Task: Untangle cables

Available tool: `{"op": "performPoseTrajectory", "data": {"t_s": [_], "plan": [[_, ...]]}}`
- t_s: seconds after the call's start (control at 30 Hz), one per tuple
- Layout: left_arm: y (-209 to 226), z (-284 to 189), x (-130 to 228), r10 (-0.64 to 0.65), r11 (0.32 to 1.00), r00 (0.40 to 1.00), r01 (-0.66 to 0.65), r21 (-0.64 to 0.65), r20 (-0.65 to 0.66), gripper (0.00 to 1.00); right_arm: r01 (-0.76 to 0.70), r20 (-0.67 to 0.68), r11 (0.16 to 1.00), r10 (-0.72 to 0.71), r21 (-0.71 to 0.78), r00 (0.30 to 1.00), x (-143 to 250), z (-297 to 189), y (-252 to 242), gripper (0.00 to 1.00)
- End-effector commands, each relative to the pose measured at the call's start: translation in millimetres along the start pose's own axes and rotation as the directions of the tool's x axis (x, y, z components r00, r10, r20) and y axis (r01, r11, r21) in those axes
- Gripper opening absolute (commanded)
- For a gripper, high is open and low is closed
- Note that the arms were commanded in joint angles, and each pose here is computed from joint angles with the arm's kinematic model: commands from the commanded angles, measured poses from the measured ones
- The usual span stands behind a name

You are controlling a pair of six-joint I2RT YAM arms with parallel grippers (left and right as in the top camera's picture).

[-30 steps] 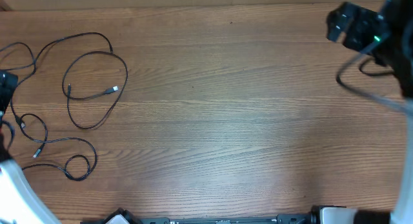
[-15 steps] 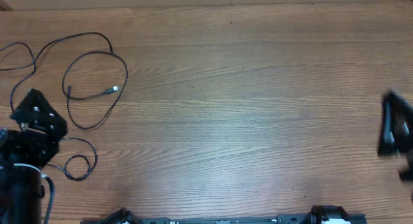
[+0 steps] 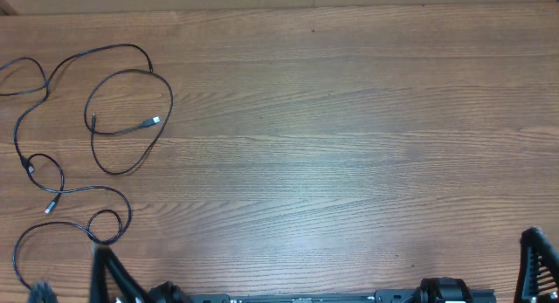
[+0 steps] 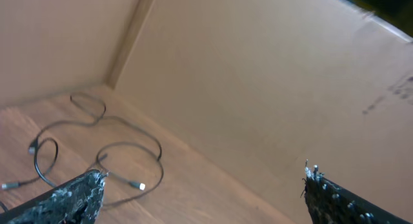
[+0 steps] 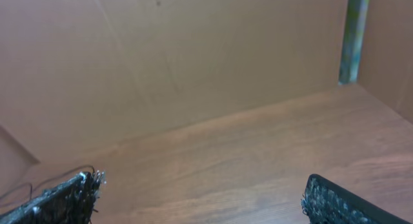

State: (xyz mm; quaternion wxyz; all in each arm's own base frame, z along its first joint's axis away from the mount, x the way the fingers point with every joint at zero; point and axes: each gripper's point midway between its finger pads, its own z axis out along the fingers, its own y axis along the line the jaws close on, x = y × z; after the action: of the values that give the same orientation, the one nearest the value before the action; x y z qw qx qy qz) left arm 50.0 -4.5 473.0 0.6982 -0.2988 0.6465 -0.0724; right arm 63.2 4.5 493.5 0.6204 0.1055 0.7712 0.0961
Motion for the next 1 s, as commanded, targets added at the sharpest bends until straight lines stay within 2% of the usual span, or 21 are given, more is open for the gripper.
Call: {"op": "performPoseTrajectory", "data": {"t_s": [0.0,0.13,0.43,0.7,0.97], "plan": [[-0.6,-30.9,2.8,0.050,0.998,0.996,-0.052,0.024,0.069,1.00,0.004,-0.018,0.998,-0.005,-0.066,1.000,6.3,-6.6,6.9,1.00],[-1.2,-56.9,15.1,0.053,0.994,0.996,-0.060,0.092,0.078,1.00,0.001,-0.107,0.981,-0.022,-0.193,0.994,24.7,-11.2,21.9,1.00],[11.9,-87.1,20.2,0.120,0.971,0.988,-0.137,0.193,0.100,0.99,0.005,-0.134,0.970,-0.039,-0.242,0.990,29.1,-12.9,24.6,1.00],[23.4,-72.8,30.0,0.205,0.933,0.978,-0.208,0.294,0.041,1.00,0.005,-0.134,0.970,-0.039,-0.241,0.990,29.0,-12.9,24.5,1.00],[50.2,-40.5,45.5,0.215,0.956,0.976,-0.204,0.211,-0.030,1.00,0.005,-0.134,0.970,-0.039,-0.241,0.990,29.0,-12.9,24.5,1.00]]}}
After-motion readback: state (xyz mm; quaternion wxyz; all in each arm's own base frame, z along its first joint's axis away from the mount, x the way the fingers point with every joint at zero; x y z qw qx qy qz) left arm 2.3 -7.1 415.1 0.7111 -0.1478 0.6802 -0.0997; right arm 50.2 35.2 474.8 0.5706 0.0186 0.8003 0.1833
